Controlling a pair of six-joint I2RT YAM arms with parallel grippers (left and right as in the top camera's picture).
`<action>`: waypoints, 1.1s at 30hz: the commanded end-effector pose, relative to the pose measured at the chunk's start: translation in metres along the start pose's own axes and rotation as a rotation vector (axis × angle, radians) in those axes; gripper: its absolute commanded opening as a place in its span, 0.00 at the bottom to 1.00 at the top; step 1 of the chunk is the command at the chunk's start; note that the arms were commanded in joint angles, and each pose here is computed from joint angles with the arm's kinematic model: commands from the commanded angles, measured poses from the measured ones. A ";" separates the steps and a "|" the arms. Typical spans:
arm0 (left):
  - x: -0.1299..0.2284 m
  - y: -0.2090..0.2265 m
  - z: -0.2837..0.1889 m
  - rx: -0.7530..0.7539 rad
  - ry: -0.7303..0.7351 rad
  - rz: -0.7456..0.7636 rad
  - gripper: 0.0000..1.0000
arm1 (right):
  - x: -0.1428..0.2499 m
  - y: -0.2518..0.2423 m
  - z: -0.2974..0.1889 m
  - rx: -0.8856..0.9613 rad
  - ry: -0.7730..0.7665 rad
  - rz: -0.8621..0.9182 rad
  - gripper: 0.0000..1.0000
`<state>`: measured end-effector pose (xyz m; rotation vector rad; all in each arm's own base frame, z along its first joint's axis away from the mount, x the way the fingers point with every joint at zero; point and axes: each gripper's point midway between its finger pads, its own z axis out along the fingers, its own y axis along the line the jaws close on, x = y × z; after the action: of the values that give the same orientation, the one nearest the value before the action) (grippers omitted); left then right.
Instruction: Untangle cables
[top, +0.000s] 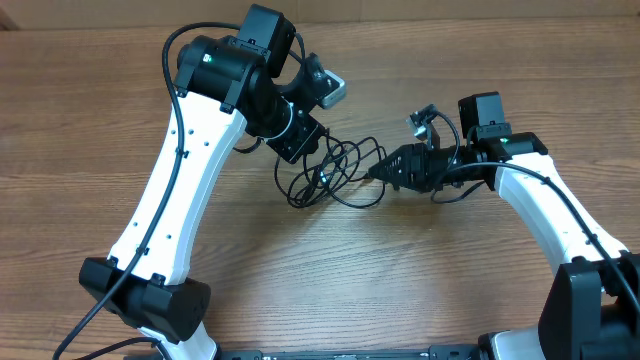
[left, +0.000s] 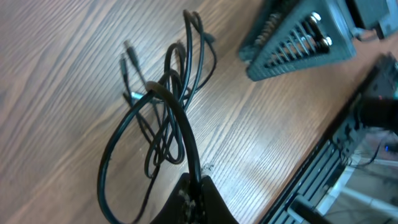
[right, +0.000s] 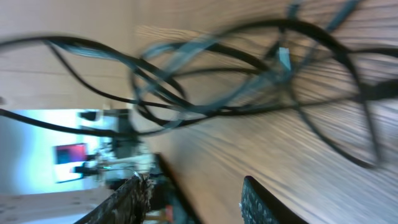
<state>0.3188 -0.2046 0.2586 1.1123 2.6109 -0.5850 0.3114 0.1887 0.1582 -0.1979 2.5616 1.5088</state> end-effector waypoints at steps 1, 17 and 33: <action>-0.012 -0.023 -0.007 0.091 -0.070 0.198 0.04 | -0.004 0.023 -0.001 -0.122 0.016 0.164 0.47; -0.003 -0.022 0.030 0.184 -0.058 0.236 0.04 | -0.035 0.023 -0.002 -0.123 -0.061 0.607 0.33; -0.008 -0.023 0.040 0.217 -0.091 0.242 0.04 | -0.036 0.010 -0.001 -0.062 -0.095 0.720 0.23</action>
<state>0.3158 -0.2349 0.2272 1.3696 2.3839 -0.8114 0.3410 0.1943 0.1772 0.8177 2.6337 1.7695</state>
